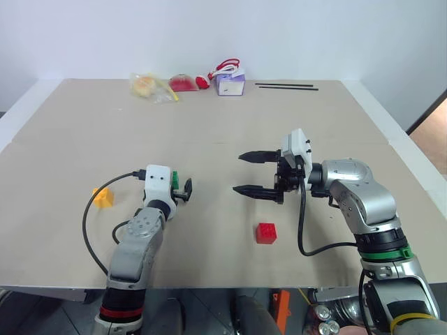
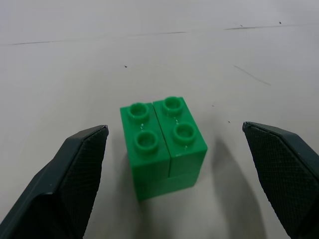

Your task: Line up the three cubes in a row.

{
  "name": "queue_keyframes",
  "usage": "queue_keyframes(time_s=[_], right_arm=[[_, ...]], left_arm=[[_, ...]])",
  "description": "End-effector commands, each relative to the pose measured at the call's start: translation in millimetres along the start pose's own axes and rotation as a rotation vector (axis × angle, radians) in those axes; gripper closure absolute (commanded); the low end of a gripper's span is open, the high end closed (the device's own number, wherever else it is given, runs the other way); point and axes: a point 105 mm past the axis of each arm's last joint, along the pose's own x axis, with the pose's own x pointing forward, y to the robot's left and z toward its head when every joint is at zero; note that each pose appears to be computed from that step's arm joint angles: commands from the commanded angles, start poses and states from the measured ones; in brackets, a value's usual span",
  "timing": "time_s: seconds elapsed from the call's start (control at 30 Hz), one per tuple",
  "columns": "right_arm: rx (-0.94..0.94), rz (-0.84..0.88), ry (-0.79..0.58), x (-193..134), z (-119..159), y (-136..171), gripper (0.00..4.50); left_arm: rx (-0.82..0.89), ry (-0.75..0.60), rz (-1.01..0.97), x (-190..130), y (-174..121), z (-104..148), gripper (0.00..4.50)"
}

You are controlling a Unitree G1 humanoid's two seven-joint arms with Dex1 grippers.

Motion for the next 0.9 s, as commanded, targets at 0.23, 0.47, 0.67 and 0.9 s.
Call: queue_keyframes(time_s=[0.23, 0.47, 0.67, 0.9], right_arm=[[-0.051, 0.015, -0.013, -0.8, 11.7, 1.4, 0.00], [-0.055, 0.013, -0.022, -2.3, 13.8, 1.9, 0.00], [-0.051, 0.023, -0.042, -11.3, 21.7, 7.8, 0.00], [0.000, 0.042, 0.046, -40.3, 17.6, 36.0, 0.00]], left_arm=[[0.003, -0.035, 0.028, 0.5, 5.4, 8.7, 2.58], [0.018, -0.054, -0.012, -0.5, 5.0, 12.1, 3.21], [0.059, -0.094, -0.383, -9.9, -18.3, 22.8, 3.21], [0.372, -0.018, -1.167, -68.5, -43.5, 3.9, 3.21]])
